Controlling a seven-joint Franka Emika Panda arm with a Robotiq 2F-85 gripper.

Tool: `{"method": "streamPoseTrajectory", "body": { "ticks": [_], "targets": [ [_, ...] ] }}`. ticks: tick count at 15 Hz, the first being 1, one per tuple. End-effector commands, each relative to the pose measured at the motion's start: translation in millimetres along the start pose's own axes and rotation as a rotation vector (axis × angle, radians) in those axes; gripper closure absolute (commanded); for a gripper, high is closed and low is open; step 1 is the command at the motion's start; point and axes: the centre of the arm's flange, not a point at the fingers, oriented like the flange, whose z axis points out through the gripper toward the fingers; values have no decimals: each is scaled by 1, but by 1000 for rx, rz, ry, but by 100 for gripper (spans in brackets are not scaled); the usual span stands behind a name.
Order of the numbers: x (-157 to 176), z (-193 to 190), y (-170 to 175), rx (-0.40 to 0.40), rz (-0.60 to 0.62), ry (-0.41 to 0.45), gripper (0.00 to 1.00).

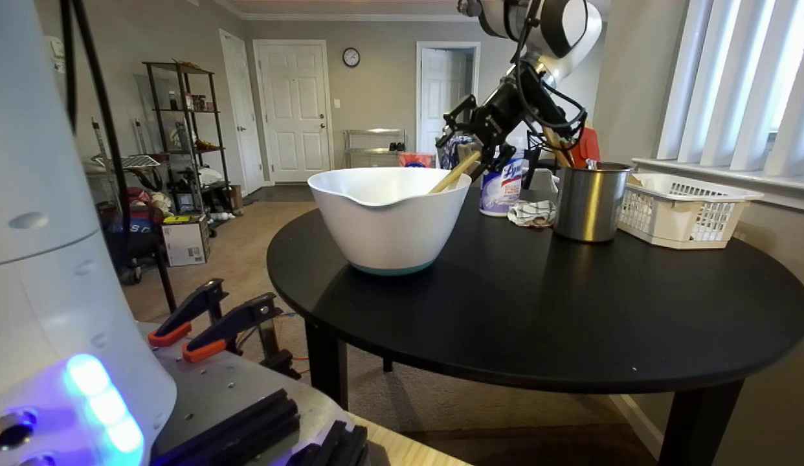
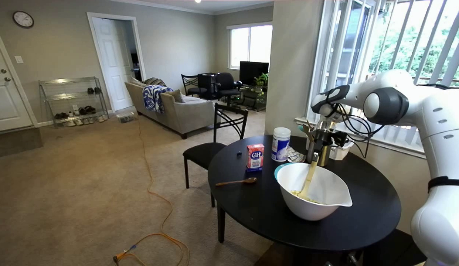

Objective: Stir the white bowl with the wooden spoon

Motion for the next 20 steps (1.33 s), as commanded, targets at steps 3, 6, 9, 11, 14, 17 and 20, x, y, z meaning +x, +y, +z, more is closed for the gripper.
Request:
{"method": "streamPoseTrajectory", "body": {
  "ticks": [3, 6, 9, 11, 14, 17, 20],
  "targets": [
    [-1, -22, -4, -10, -10, 21, 0],
    [-1, -23, -4, -13, -11, 22, 0],
    [-2, -22, -4, -13, -12, 24, 0],
    [-3, -22, -5, -17, -19, 27, 26],
    [-4, -22, -5, -17, -19, 29, 46],
    [-6, -22, -5, -18, -18, 32, 65],
    [-8, -23, -4, -18, -16, 36, 85]
  ]
}}
